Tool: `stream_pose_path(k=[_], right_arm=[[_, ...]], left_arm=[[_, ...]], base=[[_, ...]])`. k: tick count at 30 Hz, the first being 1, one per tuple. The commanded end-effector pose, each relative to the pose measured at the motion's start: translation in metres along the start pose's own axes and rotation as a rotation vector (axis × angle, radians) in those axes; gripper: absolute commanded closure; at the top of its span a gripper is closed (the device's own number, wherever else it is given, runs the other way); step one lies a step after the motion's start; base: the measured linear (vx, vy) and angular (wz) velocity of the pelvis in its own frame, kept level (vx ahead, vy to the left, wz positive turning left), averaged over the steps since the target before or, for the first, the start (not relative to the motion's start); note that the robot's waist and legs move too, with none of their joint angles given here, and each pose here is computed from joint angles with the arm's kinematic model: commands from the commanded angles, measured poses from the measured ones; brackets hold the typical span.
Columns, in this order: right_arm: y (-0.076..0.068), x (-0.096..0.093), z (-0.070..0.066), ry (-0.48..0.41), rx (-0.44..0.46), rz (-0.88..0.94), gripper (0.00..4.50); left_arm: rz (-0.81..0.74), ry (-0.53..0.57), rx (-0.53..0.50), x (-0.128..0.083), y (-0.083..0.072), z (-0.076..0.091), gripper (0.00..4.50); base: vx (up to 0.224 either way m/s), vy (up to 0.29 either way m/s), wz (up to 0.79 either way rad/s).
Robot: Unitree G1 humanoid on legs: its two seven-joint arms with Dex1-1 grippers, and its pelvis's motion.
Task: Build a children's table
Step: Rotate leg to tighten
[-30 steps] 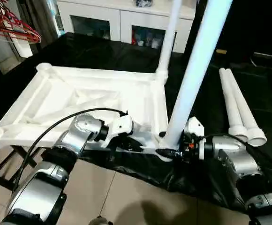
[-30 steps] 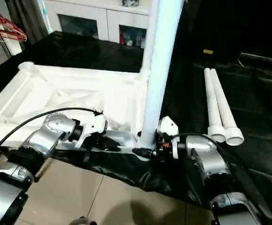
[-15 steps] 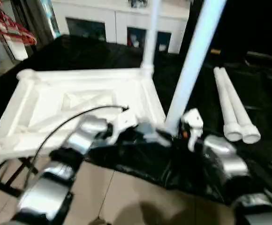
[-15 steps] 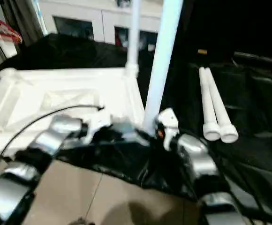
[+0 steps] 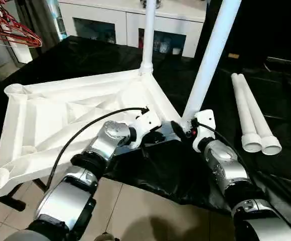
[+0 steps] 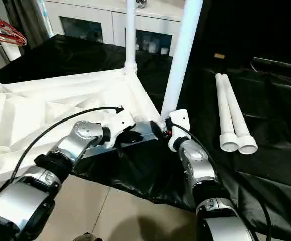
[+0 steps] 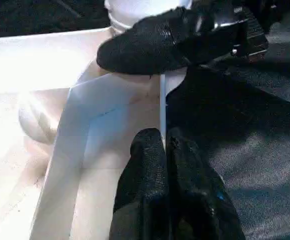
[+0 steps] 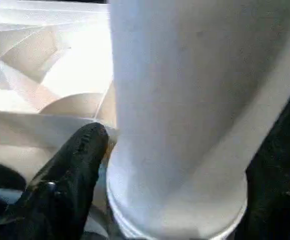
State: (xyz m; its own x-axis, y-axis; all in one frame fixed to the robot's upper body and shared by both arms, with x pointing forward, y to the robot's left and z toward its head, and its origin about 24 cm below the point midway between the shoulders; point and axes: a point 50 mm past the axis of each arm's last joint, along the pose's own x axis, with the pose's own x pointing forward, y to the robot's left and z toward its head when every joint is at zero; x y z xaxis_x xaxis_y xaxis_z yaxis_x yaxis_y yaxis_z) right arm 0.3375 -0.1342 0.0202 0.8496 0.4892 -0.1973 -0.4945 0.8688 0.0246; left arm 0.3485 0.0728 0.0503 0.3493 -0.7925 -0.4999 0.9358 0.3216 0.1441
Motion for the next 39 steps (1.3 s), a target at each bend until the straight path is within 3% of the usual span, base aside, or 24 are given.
stream_pose_path(k=[1,4,9,13,18,22,30,32,39], right_arm=[[0.016,0.004,0.001,0.025,-0.056,0.208,0.86],[0.011,-0.008,0.003,0.031,-0.086,0.377,0.86],[0.01,-0.023,0.002,0.066,-0.134,0.589,0.86],[0.007,-0.041,0.0,0.142,-0.163,0.793,0.86],[0.009,-0.05,0.0,0.169,-0.162,0.894,1.11],[0.014,-0.049,0.0,0.162,-0.164,0.902,1.57],[0.015,-0.042,-0.002,0.115,-0.132,0.79,1.76],[0.012,-0.027,-0.001,0.063,-0.094,0.567,1.77],[0.007,-0.004,-0.009,0.063,0.014,0.106,1.78]], left_arm=[[-0.103,-0.094,0.058,0.001,-0.009,0.012,4.5],[-0.211,-0.082,0.086,-0.011,-0.013,0.002,4.5],[-0.266,-0.086,0.075,-0.022,-0.011,-0.001,4.5],[-0.34,-0.041,0.087,-0.035,-0.01,-0.01,4.5],[-0.383,-0.015,0.086,-0.044,-0.01,-0.015,4.5],[-0.358,-0.017,0.09,-0.044,-0.008,-0.015,4.5],[-0.237,-0.041,0.083,-0.032,-0.003,-0.008,4.5],[-0.073,-0.052,0.047,-0.021,0.006,0.002,4.5],[0.126,-0.054,-0.009,0.005,0.01,0.02,4.5]], base=[[0.0,0.0,0.0],[0.0,0.0,0.0],[0.0,0.0,0.0],[0.0,0.0,0.0],[0.0,0.0,0.0],[0.0,0.0,0.0],[0.0,0.0,0.0],[0.0,0.0,0.0],[0.0,0.0,0.0]])
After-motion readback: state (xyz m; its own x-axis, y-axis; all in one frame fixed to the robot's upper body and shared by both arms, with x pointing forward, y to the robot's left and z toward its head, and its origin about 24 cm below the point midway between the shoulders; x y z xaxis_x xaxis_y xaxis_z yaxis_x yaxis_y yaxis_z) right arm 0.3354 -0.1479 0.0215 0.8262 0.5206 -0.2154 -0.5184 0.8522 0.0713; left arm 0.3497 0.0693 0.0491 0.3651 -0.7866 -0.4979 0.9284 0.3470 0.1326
